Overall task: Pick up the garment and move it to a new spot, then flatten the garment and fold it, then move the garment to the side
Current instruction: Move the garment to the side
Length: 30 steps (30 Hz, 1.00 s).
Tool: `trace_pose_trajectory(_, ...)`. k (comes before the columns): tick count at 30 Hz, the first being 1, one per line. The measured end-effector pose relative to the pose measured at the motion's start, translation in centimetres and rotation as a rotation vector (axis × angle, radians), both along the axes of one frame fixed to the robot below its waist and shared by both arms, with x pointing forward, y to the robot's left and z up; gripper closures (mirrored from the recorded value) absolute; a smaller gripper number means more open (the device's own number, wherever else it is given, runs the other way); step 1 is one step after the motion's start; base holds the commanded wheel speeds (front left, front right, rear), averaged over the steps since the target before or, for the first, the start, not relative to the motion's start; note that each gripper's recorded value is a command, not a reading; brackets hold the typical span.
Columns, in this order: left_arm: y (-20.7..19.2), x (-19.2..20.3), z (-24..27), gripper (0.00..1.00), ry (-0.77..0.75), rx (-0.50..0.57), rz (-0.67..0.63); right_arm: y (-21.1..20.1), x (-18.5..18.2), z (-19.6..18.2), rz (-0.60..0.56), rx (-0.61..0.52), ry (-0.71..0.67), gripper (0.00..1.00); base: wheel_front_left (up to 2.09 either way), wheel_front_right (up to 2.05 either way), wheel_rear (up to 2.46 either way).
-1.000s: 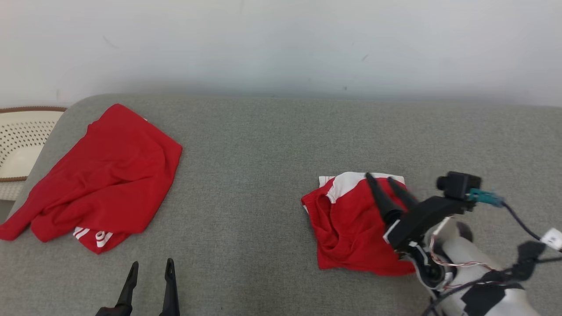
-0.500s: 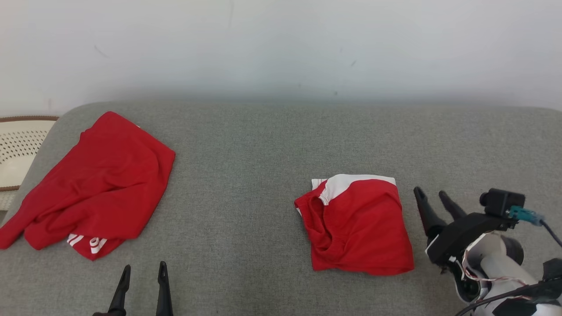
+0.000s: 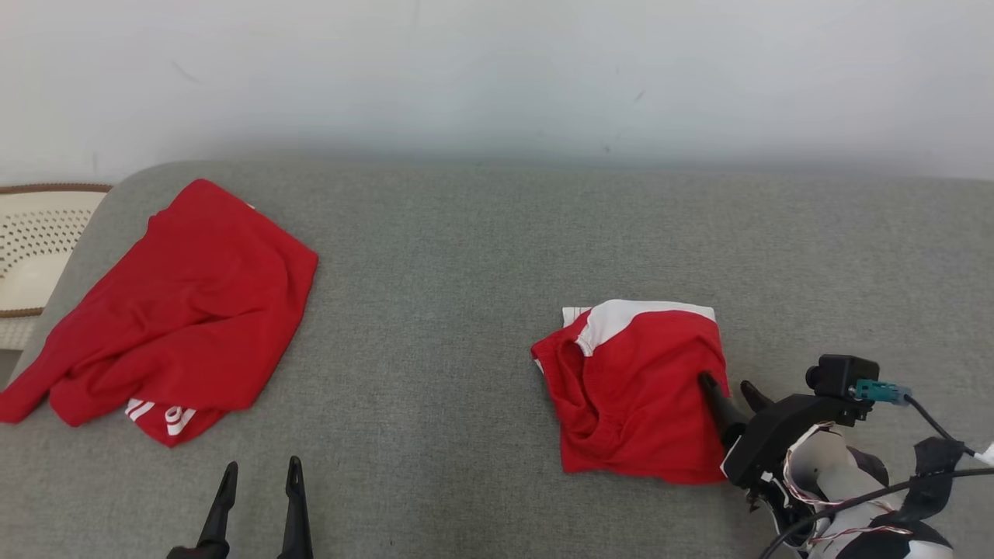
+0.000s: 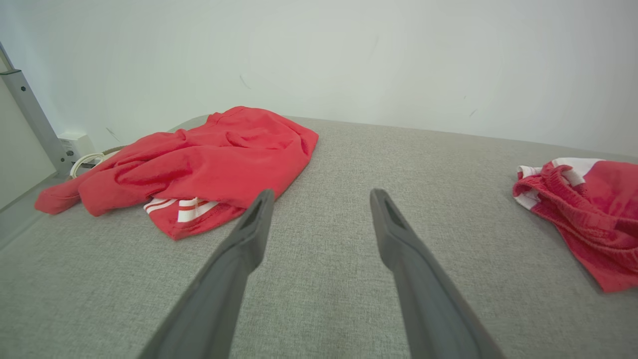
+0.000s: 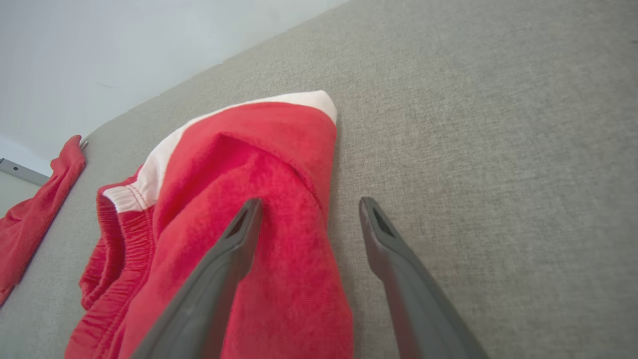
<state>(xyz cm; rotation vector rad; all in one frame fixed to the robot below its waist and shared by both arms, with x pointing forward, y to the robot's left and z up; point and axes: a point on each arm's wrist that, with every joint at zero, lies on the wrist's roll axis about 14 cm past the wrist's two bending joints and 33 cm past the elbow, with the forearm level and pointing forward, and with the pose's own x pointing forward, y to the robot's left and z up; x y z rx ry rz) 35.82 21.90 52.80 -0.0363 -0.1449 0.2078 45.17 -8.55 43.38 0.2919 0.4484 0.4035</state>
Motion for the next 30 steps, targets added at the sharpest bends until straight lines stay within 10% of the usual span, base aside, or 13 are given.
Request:
trace_pose_trajectory(5,0.5,-0.1,-0.3,0.0,0.011,0.001,0.016,1.1,-0.5,-1.8,0.03,-0.015,0.062,0.0,0.0,0.0,0.0)
trace_pose_trajectory(6,0.5,-0.1,-0.3,0.0,0.011,0.001,0.016,1.1,-0.5,-1.8,0.03,-0.015,0.062,0.23,0.0,0.0,0.0)
trace_pose_trajectory(7,0.6,-0.2,-0.5,0.0,0.015,0.0,0.021,1.4,-0.5,-2.0,0.04,-0.015,0.069,0.78,0.0,0.0,0.0)
trace_pose_trajectory(8,0.6,-0.2,-0.5,0.0,0.015,0.0,0.021,1.4,-0.5,-2.0,0.04,-0.015,0.069,1.0,0.0,0.0,0.0)
trace_pose_trajectory(30,-1.8,2.4,0.3,0.0,-0.014,0.01,-0.057,-7.0,3.4,3.8,0.007,-0.278,-0.199,1.0,0.0,0.0,0.0)
